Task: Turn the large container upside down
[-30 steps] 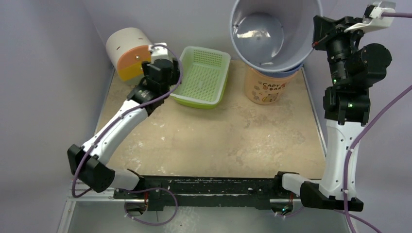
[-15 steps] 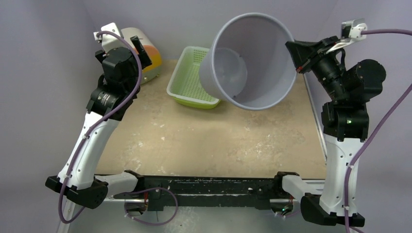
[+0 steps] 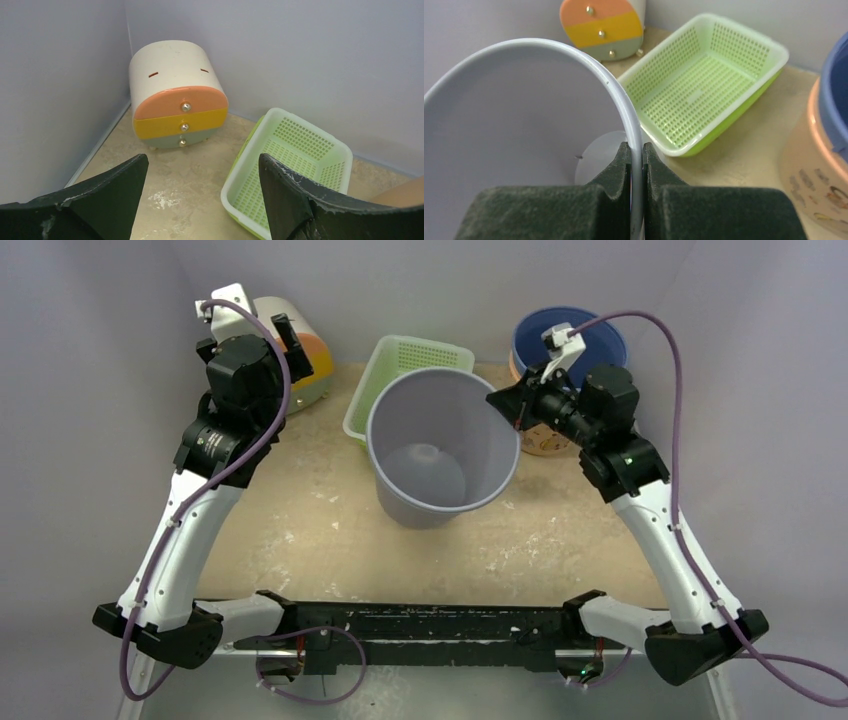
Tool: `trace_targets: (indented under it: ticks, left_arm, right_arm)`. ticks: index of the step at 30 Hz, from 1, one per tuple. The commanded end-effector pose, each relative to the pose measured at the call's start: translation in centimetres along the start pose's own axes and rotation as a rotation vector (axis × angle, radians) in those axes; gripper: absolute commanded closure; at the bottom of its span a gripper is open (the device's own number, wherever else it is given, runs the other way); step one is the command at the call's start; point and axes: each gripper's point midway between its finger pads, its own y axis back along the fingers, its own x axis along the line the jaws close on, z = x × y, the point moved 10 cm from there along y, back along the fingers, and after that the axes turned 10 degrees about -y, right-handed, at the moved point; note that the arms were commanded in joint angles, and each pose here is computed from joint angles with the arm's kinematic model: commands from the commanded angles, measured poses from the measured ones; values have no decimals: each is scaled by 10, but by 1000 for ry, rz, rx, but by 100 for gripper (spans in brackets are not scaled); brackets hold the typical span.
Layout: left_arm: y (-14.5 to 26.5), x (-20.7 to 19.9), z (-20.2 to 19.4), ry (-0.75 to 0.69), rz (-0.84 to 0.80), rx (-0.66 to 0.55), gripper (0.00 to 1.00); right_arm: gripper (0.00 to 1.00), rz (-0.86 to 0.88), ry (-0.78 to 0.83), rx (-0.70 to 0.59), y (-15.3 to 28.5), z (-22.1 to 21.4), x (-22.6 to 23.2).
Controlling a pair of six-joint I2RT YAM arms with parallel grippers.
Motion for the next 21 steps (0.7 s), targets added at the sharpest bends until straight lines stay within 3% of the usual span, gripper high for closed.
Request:
trace_targets:
  ticks: [1,21]
  left_arm:
    - [9,6,10,-5,-33,-30,22]
    - [3,-11,-27,-111,-216,56,26]
  right_arm:
    - [100,9,28,-117,2,15,11]
    - [100,-24,-50,89,-39,-58,-12]
